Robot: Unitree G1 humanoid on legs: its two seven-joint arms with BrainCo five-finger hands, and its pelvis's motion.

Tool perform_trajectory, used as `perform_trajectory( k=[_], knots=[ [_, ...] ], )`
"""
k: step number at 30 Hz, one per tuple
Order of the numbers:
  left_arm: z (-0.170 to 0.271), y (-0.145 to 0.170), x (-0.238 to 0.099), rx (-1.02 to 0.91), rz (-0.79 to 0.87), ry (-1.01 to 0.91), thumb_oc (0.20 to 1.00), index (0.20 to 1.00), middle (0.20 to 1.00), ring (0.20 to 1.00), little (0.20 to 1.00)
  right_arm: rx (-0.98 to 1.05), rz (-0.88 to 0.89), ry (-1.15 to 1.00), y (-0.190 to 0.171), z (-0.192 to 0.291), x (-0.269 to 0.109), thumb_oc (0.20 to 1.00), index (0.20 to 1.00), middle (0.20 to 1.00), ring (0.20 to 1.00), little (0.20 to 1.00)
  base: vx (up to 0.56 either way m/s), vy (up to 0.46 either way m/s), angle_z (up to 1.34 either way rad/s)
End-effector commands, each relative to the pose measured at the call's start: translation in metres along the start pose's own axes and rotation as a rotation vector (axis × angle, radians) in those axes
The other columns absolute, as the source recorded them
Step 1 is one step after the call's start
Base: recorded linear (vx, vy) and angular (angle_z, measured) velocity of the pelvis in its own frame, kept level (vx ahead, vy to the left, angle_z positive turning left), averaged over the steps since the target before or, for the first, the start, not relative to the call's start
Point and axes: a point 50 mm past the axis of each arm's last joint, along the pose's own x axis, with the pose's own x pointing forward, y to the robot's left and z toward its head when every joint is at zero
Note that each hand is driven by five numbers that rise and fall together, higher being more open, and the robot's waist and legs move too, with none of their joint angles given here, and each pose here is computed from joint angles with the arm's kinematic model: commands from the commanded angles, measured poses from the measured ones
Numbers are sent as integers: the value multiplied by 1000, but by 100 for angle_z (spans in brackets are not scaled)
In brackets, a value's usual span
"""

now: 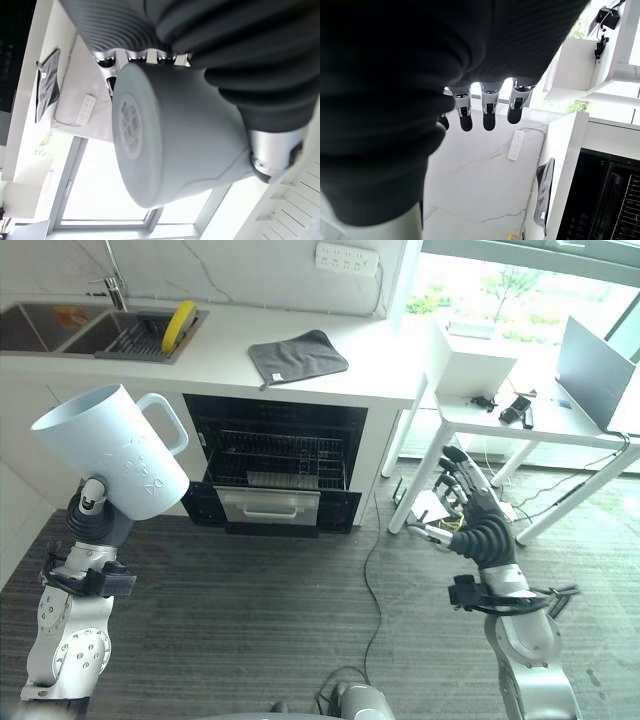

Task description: Place the dishes in the dishwasher.

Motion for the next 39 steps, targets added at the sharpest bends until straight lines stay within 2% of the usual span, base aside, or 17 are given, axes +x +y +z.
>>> perform_trajectory(
  k=[1,18,28,39],
  knots=[
    [21,-11,7,33,-97,-118,200,200,200,200,200,37,-29,-176,-5,22,14,1000,1000,1000,1000,1000,195,-149,52],
    [18,-18,5,-58,-93,-118,200,200,200,200,200,-3,-42,-143,-7,21,23,1000,1000,1000,1000,1000,113,-148,8],
    [15,-6,-11,-117,-38,-141,200,200,200,200,200,-42,-27,-134,-21,25,21,1000,1000,1000,1000,1000,227,333,-5],
    [18,-16,16,-104,-127,-109,200,200,200,200,200,-23,-96,-123,-9,21,20,1000,1000,1000,1000,1000,184,408,6]
  ],
)
